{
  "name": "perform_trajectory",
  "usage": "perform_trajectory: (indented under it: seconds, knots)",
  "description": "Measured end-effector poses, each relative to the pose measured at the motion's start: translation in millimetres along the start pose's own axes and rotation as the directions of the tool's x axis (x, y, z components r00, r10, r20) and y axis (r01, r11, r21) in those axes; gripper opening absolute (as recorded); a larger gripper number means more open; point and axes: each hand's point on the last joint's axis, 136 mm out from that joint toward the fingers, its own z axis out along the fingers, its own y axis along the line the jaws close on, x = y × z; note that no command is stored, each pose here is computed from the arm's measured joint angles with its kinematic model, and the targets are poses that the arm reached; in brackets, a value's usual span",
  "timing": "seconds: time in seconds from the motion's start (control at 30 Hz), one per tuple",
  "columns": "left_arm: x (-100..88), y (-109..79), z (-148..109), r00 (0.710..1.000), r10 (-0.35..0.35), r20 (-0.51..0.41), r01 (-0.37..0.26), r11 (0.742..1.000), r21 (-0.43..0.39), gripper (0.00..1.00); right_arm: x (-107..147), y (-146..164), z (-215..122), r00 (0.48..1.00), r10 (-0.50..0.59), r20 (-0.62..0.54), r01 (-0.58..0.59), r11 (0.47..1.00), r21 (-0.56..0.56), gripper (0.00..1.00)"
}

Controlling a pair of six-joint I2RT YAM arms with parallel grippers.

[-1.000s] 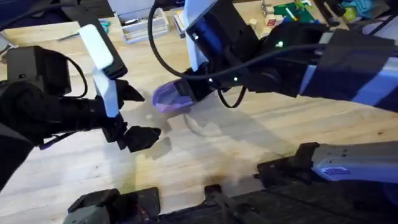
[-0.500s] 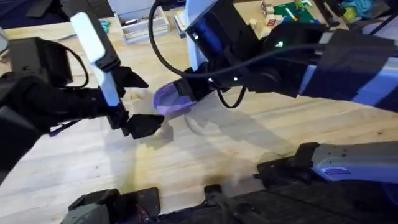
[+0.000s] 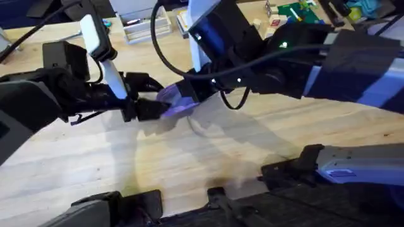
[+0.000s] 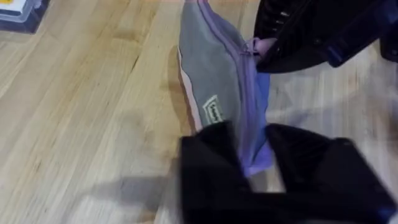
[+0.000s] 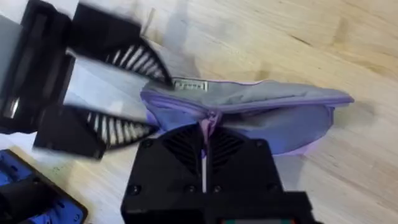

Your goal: Unzip the bag, pick up the pens from the table one at a time and place them inside, then zip the bag closed.

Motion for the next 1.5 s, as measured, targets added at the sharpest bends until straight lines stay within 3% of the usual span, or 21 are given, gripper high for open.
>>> perform_trajectory:
  seconds: [0.03, 0.07, 0.47, 0.73, 1.0, 1.3, 1.37, 1.5]
  knots:
    - [-0.3, 0.9, -1, 1.000, 0.003, 0.003, -0.003, 1.000, -0.003, 0.065, 0, 0, 0, 1.000, 0.000, 0.001, 0.000, 1.000, -0.001, 0.033]
    - [-0.4, 0.8, -1, 1.000, 0.003, 0.003, -0.003, 1.000, -0.003, 0.050, 0, 0, 0, 1.000, 0.000, 0.000, 0.000, 1.000, -0.002, 0.033]
    - [-3.0, 0.8, -1, 1.000, 0.008, 0.017, -0.008, 1.000, 0.000, 0.043, -4, -9, 0, 1.000, 0.014, 0.010, -0.015, 1.000, 0.025, 0.033]
    - [-10.7, -2.1, 2, 0.998, 0.031, 0.050, -0.032, 0.999, 0.019, 0.043, -13, -34, -2, 0.994, 0.111, 0.010, -0.111, 0.994, -0.006, 0.032]
    - [-9.6, -3.6, 2, 0.999, 0.019, 0.048, -0.020, 0.999, 0.024, 0.043, -23, -104, -12, 0.969, 0.242, 0.060, -0.247, 0.961, 0.124, 0.032]
    - [-7.6, -2.0, 2, 0.999, 0.022, 0.036, -0.022, 1.000, 0.016, 0.043, -25, -140, -17, 0.955, 0.282, 0.087, -0.294, 0.937, 0.190, 0.032]
    - [-7.0, -1.9, 2, 0.999, 0.021, 0.033, -0.021, 1.000, 0.015, 0.043, -22, -147, -13, 0.954, 0.290, 0.074, -0.299, 0.932, 0.206, 0.032]
    - [-4.1, -1.0, 2, 1.000, 0.018, 0.016, -0.018, 1.000, 0.009, 0.043, 4, -189, 23, 0.927, 0.375, -0.011, -0.355, 0.888, 0.293, 0.033]
